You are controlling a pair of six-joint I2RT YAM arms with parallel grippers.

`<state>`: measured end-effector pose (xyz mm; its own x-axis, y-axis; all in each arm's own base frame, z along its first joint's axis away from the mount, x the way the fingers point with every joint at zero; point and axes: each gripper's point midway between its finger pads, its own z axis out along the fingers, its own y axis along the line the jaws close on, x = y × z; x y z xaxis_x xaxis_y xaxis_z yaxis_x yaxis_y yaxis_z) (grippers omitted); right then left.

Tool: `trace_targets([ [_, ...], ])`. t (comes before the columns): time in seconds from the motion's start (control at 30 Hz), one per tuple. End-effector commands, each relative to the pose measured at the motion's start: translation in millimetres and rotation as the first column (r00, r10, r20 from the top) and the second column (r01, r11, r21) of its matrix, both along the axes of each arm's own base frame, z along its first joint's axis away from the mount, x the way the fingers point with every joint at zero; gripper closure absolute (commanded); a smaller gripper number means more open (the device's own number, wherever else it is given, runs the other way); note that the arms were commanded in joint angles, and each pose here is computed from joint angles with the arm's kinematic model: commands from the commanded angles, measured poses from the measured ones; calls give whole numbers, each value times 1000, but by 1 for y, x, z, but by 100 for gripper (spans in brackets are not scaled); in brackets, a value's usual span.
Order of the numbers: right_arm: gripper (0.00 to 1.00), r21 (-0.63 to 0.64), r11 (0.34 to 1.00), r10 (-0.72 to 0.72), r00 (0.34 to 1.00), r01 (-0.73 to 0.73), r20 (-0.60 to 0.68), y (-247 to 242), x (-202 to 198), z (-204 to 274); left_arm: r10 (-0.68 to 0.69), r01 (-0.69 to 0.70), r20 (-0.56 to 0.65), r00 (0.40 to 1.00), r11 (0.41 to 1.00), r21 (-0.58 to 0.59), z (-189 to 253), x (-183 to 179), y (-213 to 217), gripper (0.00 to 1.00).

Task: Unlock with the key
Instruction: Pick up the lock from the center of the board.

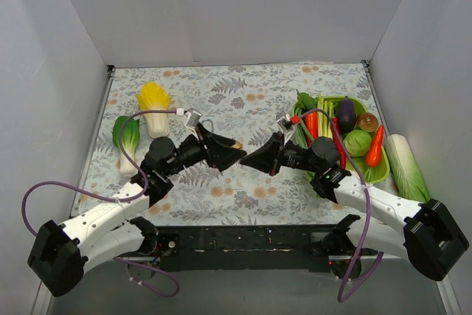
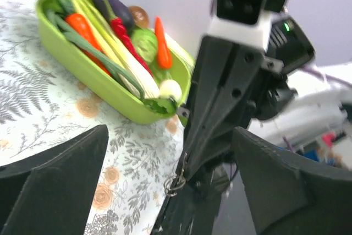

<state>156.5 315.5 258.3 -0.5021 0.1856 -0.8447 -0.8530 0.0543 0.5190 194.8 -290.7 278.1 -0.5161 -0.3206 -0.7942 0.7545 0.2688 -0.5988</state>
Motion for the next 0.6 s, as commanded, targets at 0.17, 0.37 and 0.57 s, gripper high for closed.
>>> trace_targets([
  [0.17,99,-56,989,-140,990,138,-28,-25,23,-23,556,-542,-317,769,829,140,-30,82,58,2],
  [0.37,99,-211,922,-324,945,325,41,-59,51,-42,692,-535,-509,512,720,442,-113,95,61,3],
  [0.57,99,-296,836,-449,886,461,113,-86,61,-46,814,-435,-476,333,580,688,-186,109,50,6],
])
